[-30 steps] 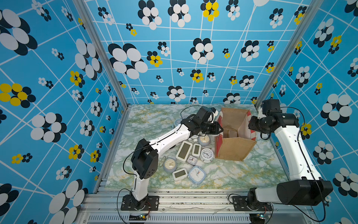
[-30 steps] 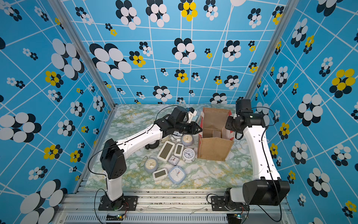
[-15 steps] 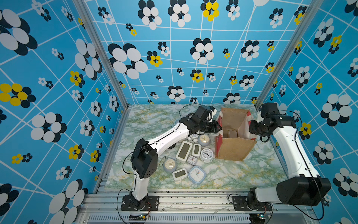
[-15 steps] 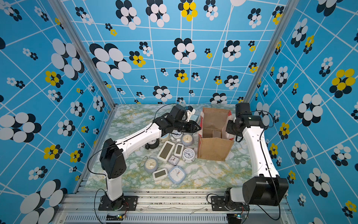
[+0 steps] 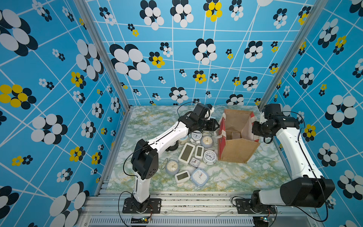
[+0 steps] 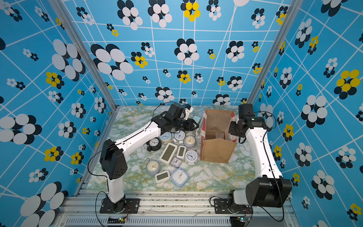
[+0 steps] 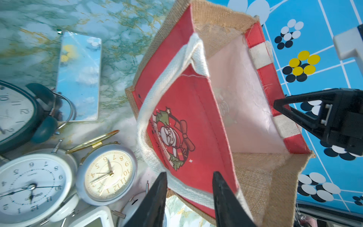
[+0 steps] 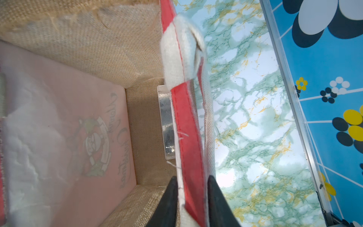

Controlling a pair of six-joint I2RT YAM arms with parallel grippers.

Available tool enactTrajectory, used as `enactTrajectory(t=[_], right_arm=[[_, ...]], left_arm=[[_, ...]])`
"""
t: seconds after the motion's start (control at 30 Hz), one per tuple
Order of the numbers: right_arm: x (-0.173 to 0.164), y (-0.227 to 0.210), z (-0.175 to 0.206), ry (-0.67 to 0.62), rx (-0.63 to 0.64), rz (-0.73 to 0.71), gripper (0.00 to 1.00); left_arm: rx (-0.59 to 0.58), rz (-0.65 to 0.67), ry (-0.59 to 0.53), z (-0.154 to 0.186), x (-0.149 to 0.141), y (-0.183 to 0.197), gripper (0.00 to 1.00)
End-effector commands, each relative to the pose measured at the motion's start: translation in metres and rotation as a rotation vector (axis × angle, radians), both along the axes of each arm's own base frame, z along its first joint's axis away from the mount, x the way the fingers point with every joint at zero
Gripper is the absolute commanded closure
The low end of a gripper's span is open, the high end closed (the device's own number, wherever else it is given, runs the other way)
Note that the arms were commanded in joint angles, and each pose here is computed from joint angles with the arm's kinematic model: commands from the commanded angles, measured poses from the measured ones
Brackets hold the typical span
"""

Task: Put the alarm clock into the canvas bag
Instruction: Pick up the alarm from the center of the board.

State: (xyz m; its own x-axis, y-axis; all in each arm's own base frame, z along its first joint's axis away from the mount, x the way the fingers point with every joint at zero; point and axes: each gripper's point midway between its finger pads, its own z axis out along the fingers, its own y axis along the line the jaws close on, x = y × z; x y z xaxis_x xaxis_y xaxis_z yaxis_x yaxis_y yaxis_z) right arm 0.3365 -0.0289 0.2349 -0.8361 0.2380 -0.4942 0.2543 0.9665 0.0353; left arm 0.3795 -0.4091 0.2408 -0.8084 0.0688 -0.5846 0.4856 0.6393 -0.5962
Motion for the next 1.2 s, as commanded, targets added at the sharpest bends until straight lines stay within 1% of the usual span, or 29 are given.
enactTrajectory(t=[0.0,0.13,0.17,0.3,0.37,0.6,0.77,0.87,0.9,0.93,1.17], right_arm=[[0.002,-0.001,-0.005,0.006,-0.002,0.005,0.83],[0.001,-0.001,-0.003,0.004,-0.005,0.010,0.98],[0.001,-0.001,-0.002,0.004,-0.007,0.013,1.00],[-0.001,-0.002,-0.003,0.011,-0.015,0.014,1.00],[-0.002,-0.002,-0.003,0.013,-0.018,0.015,1.00],[-0.002,-0.003,-0.001,0.010,-0.020,0.016,1.00],[-0.001,-0.001,-0.003,0.014,-0.014,0.022,1.00],[0.000,0.000,-0.004,0.015,-0.007,0.024,1.00],[0.001,0.000,-0.004,0.013,-0.006,0.023,1.00],[0.001,0.000,-0.004,0.014,-0.005,0.026,1.00],[0.002,0.001,-0.004,0.015,-0.001,0.028,1.00]], left_arm=[[0.022,0.030,-0.061,0.010,0.021,0.019,0.58],[0.065,0.028,-0.081,-0.008,0.042,0.027,0.58],[0.079,0.027,-0.082,-0.014,0.048,0.027,0.58],[0.138,0.026,-0.109,-0.037,0.070,0.023,0.58],[0.184,0.039,-0.114,-0.052,0.082,0.022,0.51],[0.316,0.093,-0.160,-0.103,0.119,0.013,0.38],[0.368,0.102,-0.162,-0.136,0.137,0.007,0.31],[0.384,0.092,-0.169,-0.152,0.144,0.004,0.29],[0.383,0.091,-0.175,-0.156,0.146,0.002,0.26],[0.381,0.089,-0.183,-0.159,0.149,0.000,0.25],[0.379,0.099,-0.217,-0.175,0.162,-0.006,0.24]])
